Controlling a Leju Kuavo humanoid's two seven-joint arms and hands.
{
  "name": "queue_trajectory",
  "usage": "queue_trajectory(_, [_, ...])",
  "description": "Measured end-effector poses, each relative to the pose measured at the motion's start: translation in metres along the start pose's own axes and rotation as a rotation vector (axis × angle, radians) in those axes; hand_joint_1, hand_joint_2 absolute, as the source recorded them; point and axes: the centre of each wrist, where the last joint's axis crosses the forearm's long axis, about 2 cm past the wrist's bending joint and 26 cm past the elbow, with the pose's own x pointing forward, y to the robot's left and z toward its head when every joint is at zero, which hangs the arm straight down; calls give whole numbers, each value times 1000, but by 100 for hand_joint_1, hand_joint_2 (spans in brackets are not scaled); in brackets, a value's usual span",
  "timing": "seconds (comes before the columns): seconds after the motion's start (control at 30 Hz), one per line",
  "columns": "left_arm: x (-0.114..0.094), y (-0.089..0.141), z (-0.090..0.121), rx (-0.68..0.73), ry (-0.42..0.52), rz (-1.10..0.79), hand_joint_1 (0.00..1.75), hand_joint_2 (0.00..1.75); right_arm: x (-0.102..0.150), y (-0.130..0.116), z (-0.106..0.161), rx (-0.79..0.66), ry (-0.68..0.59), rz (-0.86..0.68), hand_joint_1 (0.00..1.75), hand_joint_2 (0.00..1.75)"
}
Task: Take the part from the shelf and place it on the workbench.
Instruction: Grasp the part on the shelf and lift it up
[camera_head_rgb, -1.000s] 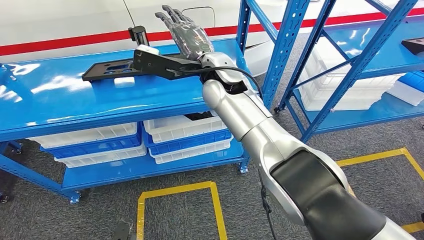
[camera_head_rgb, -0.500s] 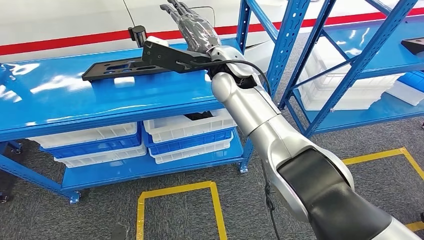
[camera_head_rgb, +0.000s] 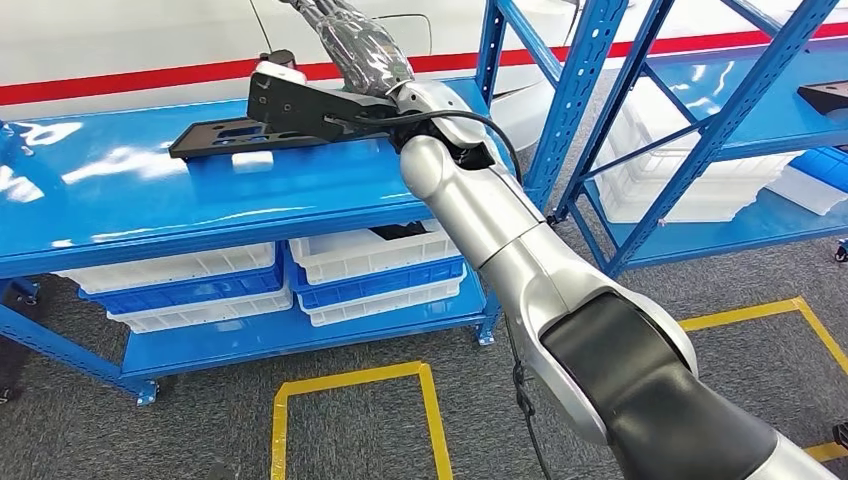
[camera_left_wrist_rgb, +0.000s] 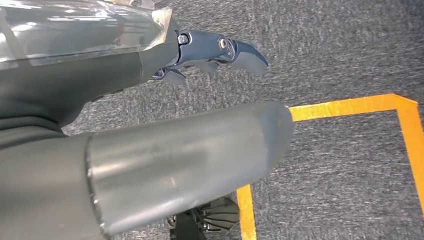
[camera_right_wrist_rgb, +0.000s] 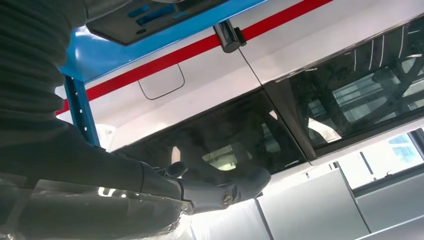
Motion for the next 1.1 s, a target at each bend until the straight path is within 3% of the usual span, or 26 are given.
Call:
queue_trajectory(0.47, [-5, 5, 0, 35, 10, 36, 0, 0, 17, 10, -10, 15, -43, -26, 0, 175])
queue_trajectory(1.1, [-11, 8, 2, 43, 23, 44, 0, 0, 13, 19, -7, 38, -23, -30, 0, 175])
